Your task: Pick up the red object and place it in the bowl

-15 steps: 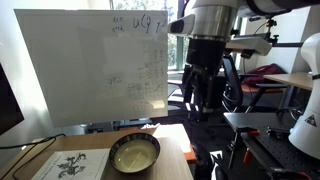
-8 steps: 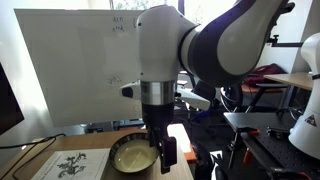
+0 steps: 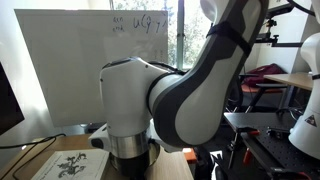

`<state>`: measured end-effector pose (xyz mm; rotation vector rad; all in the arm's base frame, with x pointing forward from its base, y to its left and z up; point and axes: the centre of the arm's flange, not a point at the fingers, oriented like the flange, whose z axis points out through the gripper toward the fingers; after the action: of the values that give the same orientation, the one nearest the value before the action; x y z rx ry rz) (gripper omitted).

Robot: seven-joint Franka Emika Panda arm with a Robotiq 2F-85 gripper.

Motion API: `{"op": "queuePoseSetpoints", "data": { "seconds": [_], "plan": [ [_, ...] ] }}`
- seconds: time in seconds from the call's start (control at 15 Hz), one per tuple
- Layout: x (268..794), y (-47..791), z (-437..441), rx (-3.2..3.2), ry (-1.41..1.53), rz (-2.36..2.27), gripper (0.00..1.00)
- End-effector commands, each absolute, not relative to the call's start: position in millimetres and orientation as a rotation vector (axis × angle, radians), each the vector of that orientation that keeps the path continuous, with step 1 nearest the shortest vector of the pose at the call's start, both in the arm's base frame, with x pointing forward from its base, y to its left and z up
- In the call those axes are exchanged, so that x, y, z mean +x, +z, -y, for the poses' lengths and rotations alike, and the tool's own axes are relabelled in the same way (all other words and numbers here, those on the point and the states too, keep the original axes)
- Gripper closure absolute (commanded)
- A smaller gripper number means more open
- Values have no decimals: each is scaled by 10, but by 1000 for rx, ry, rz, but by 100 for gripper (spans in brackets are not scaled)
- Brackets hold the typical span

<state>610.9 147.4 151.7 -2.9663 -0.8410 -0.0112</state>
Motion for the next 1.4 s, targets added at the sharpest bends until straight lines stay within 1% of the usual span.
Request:
{"op": "queuePoseSetpoints", "data": {
  "seconds": [0.0,0.2,0.27,0.33,0.47,0.53,0.6,0.67,0.8,0.87,1.0,1.07,1.13,1.33],
  "plan": [
    [6209,1307,-1621,-2946,28,931,0],
    [6220,1108,-1687,-2961,33,953,1],
    [6247,1048,-1688,-2977,18,950,10],
    [6276,1006,-1668,-2984,14,948,14],
    [6366,918,-1595,-2993,20,934,26],
    [6400,877,-1569,-2991,27,930,29],
    [6428,834,-1557,-2991,29,934,30],
    [6440,784,-1560,-2993,39,938,26],
    [6453,691,-1578,-2993,53,939,30],
    [6459,671,-1587,-2989,53,944,53],
    [6459,714,-1609,-2986,39,954,57],
    [6459,760,-1625,-2982,25,959,63],
    [6465,789,-1643,-2979,17,958,73],
    [6482,837,-1661,-2972,13,960,95]
  ]
}}
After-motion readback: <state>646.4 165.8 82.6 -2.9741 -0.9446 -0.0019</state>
